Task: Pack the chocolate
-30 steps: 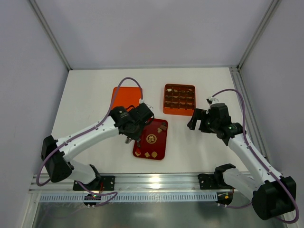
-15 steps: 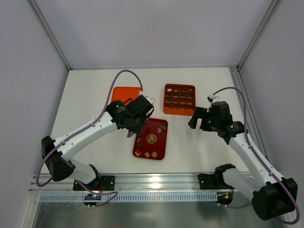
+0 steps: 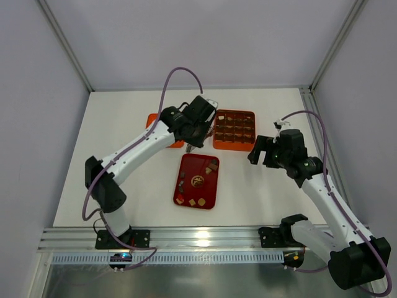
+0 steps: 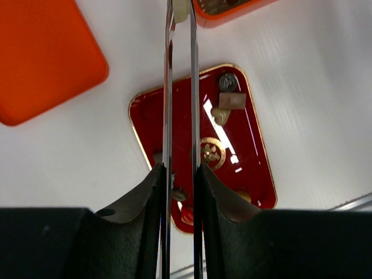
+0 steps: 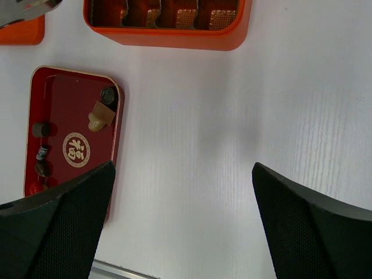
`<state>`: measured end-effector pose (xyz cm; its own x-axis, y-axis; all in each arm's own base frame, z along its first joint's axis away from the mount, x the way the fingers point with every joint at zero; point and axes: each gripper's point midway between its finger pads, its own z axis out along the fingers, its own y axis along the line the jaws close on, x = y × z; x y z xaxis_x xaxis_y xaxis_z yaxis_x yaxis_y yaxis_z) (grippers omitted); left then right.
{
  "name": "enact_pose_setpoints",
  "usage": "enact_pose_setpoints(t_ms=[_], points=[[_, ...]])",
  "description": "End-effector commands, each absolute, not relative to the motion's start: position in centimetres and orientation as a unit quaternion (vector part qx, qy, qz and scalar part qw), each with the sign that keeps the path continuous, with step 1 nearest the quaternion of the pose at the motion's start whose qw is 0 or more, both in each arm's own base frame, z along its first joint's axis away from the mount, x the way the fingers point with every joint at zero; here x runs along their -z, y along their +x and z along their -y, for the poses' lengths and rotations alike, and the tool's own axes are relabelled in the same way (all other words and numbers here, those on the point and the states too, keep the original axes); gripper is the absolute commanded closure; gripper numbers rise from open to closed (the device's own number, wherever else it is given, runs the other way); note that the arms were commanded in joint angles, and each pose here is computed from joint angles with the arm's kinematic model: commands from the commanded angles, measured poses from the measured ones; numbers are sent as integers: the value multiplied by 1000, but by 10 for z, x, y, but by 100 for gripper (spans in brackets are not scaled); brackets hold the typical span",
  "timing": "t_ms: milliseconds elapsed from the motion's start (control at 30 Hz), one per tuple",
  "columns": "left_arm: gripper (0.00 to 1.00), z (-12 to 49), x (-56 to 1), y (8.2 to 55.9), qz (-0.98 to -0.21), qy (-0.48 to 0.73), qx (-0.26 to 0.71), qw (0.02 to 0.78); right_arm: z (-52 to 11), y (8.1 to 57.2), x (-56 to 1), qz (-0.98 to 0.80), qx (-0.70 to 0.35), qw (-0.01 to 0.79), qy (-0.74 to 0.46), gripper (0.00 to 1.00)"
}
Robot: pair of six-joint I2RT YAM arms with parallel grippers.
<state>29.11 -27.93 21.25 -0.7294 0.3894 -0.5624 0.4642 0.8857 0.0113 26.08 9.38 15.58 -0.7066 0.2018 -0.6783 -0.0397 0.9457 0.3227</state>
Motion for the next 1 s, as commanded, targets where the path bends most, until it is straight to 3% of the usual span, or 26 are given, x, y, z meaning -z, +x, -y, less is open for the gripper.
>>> enact_pose_setpoints(t_ms=[0,367,967], points=[[86,311,-227,326,-906,238,94,336,-88,272,-181,-896,-154,413,50,0],[86,375,-225,384,-886,236,135,377,-79,272,-183,-896,-149,414,65,0],[85,405,-193,390,-885,243,174,357,-79,270,-181,-895,-157,413,66,0]])
